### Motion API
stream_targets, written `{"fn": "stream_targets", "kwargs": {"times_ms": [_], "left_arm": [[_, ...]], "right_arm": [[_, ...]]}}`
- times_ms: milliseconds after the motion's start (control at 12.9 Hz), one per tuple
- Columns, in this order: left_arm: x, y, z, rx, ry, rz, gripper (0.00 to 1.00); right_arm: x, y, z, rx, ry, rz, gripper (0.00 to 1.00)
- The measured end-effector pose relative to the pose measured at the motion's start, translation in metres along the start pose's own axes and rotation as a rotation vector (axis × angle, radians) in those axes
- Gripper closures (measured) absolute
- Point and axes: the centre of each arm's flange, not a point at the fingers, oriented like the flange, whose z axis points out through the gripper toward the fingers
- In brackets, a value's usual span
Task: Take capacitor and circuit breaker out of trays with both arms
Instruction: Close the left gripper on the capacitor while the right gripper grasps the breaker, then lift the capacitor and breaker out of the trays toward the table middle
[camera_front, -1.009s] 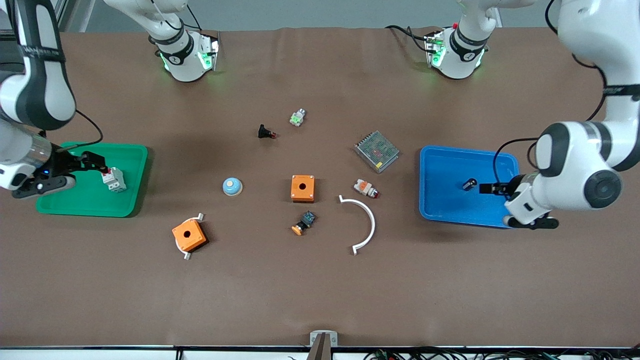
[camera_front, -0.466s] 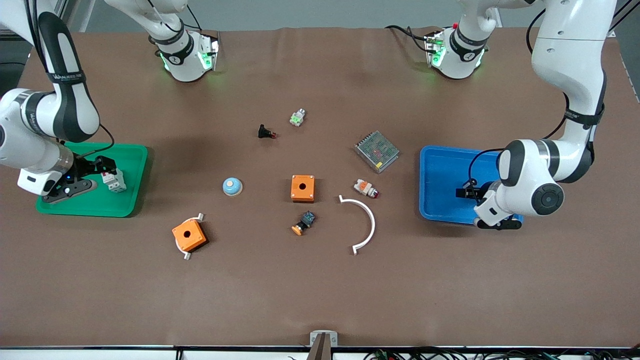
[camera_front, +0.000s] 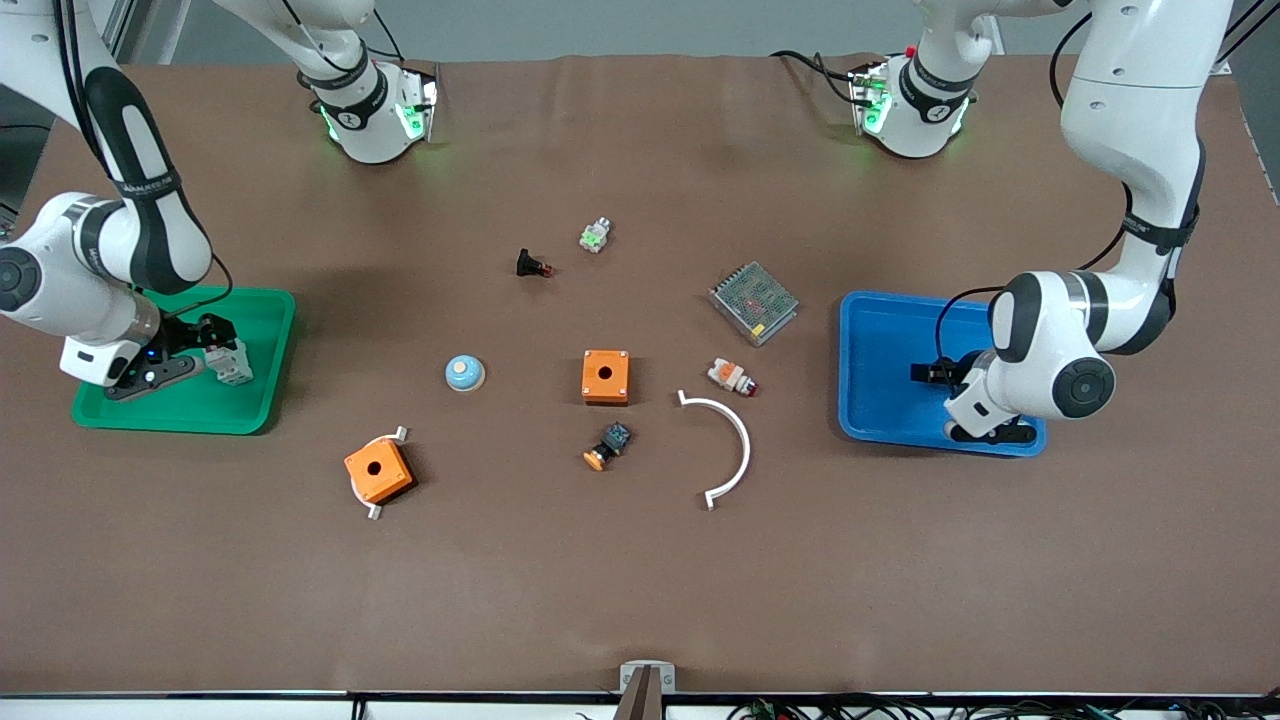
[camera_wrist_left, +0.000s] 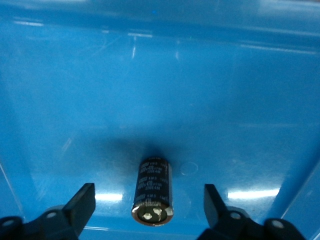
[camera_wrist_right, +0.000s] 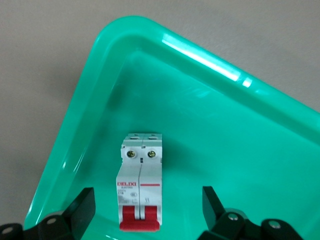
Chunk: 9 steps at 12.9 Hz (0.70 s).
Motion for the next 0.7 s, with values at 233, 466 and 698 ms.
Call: {"fn": "stream_targets", "kwargs": {"times_ms": [233, 466, 698], "left_arm": [[-0.005, -0.001, -0.002, 0.000, 0.008, -0.001, 0.45], [-0.005, -0.001, -0.005, 0.000, 0.018, 0.000, 0.63], [0.001, 0.001, -0.019, -0.002, 0.055, -0.029, 0.66]], "right_arm": [[0.003, -0.003, 0.013, -0.001, 0.002, -0.008, 0.08], [0.004, -0.003, 0.019, 0.001, -0.001, -0.025, 0.43], [0.004, -0.004, 0.019, 0.001, -0.001, -0.048, 0.60]]}}
